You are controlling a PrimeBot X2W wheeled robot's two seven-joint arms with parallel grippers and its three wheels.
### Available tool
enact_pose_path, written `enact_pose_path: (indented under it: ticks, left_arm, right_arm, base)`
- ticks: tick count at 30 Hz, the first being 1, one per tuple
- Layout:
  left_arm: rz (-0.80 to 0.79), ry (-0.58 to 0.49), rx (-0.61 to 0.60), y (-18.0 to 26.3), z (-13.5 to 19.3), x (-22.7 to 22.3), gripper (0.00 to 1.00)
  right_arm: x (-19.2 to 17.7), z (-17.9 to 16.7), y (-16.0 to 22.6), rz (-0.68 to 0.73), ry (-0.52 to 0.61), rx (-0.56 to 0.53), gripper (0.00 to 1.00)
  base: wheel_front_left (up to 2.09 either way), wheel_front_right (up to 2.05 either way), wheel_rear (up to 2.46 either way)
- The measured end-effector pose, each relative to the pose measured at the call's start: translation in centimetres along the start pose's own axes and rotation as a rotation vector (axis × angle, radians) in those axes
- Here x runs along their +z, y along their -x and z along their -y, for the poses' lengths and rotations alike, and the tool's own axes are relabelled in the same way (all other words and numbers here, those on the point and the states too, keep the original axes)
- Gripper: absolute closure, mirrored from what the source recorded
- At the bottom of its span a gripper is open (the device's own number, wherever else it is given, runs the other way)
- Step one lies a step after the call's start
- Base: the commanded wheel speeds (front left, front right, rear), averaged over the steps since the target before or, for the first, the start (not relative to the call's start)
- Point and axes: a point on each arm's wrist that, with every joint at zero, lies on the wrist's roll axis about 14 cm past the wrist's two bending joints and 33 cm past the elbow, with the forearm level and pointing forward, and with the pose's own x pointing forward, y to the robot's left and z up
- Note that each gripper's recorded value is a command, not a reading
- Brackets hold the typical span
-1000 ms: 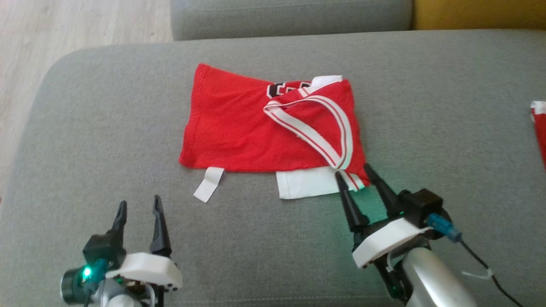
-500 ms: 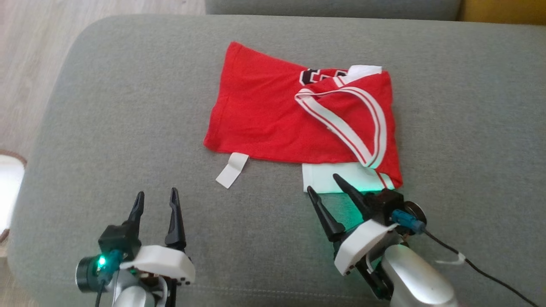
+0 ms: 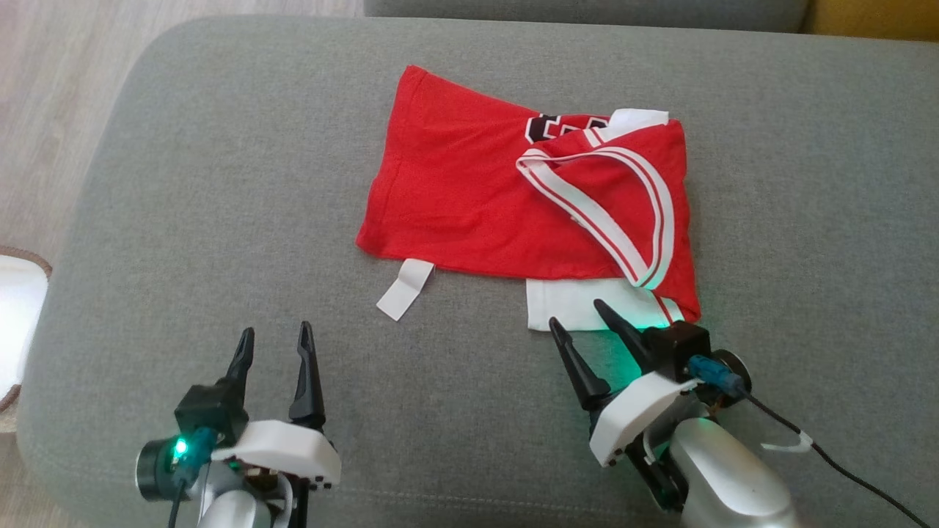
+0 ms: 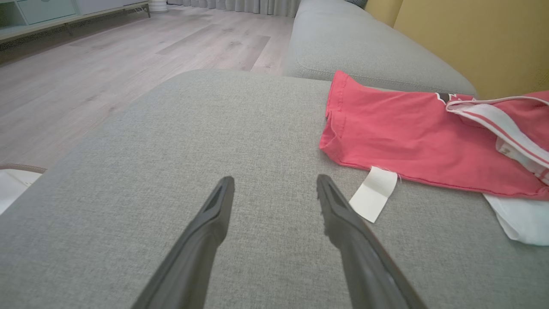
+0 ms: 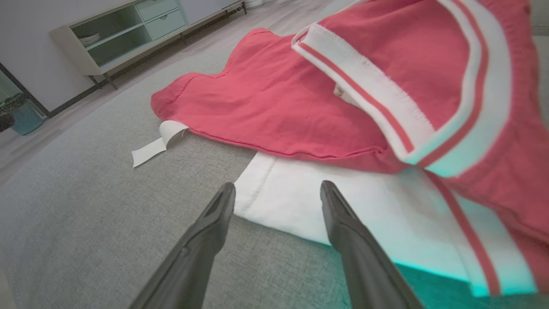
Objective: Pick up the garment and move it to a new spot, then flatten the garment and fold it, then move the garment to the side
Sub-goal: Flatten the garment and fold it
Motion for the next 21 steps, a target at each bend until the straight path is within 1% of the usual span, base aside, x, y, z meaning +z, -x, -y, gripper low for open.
enact_pose_path:
  ticks: [3,10,15,19,21]
  left_arm:
    - [-0.002,-0.001,-0.005,-0.1,0.2,-0.1,0.0]
    - [0.0,0.008,-0.018,-0.5,0.7,0.1,0.0]
    - [-0.001,0.008,-0.023,-0.5,0.9,0.0,0.0]
    - [-0.001,0.008,-0.029,-0.6,1.1,0.0,0.0]
    - [-0.003,0.008,-0.034,-0.7,1.2,0.0,0.0]
  right_arm:
    - [0.0,0.5,0.1,0.003,-0.007,-0.016,0.0]
    - [0.0,0.3,0.2,0.003,0.008,-0.009,0.0]
    - [1.1,2.9,0.4,0.04,-0.029,-0.092,0.0]
    - [1.9,5.1,1.0,0.073,-0.038,-0.163,0.0]
    - [2.3,5.6,1.4,0.09,-0.037,-0.182,0.0]
  base:
    - [0.0,0.0,0.0]
    - [0.0,0.0,0.0]
    - [0.0,0.0,0.0]
    - [0.0,0.0,0.0]
    - [0.0,0.0,0.0]
